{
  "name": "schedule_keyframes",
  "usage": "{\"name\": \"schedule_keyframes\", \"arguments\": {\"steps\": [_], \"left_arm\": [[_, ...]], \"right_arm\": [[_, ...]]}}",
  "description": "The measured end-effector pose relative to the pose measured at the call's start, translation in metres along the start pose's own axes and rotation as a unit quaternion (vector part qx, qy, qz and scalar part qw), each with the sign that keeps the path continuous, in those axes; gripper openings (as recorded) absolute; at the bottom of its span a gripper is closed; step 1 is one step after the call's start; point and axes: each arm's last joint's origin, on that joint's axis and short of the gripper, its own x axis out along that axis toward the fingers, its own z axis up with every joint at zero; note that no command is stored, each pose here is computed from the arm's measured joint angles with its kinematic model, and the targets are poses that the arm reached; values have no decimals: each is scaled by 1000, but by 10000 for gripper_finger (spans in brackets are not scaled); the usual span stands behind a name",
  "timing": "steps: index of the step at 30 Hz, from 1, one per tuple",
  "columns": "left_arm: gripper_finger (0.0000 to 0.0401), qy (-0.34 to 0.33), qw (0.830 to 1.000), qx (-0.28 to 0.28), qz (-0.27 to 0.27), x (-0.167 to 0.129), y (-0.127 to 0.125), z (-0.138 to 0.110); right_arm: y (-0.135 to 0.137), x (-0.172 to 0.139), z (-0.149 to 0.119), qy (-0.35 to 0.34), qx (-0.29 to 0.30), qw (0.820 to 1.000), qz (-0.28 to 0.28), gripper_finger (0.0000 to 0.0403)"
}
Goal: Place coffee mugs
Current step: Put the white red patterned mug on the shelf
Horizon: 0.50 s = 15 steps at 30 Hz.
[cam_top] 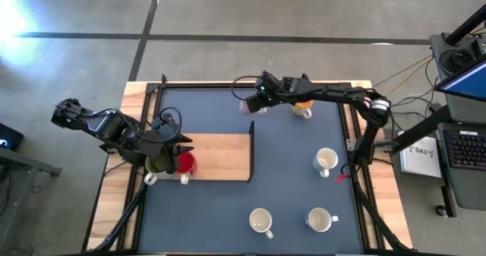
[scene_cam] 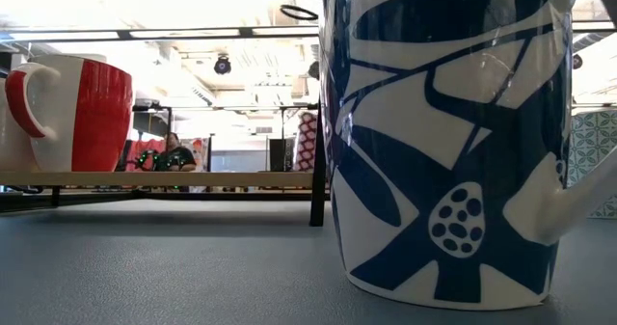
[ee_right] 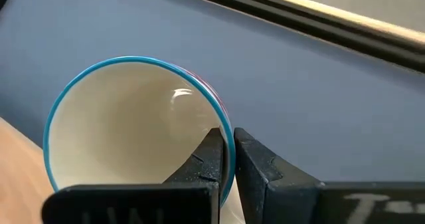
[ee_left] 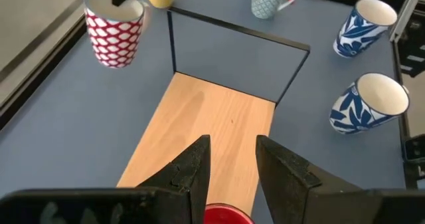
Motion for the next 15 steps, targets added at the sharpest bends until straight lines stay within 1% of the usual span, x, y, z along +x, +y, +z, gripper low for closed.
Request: {"name": "schedule_keyframes", "arguments": {"steps": [6, 15], "left_arm": [[103, 5, 1000, -13, 3, 0, 1, -1], [103, 13, 1000, -14, 5, -2, 3, -3]], "right_arm": [[15, 14, 17, 4, -21, 999, 31, 13], [30, 41, 25, 27, -26, 998, 53, 13]]}}
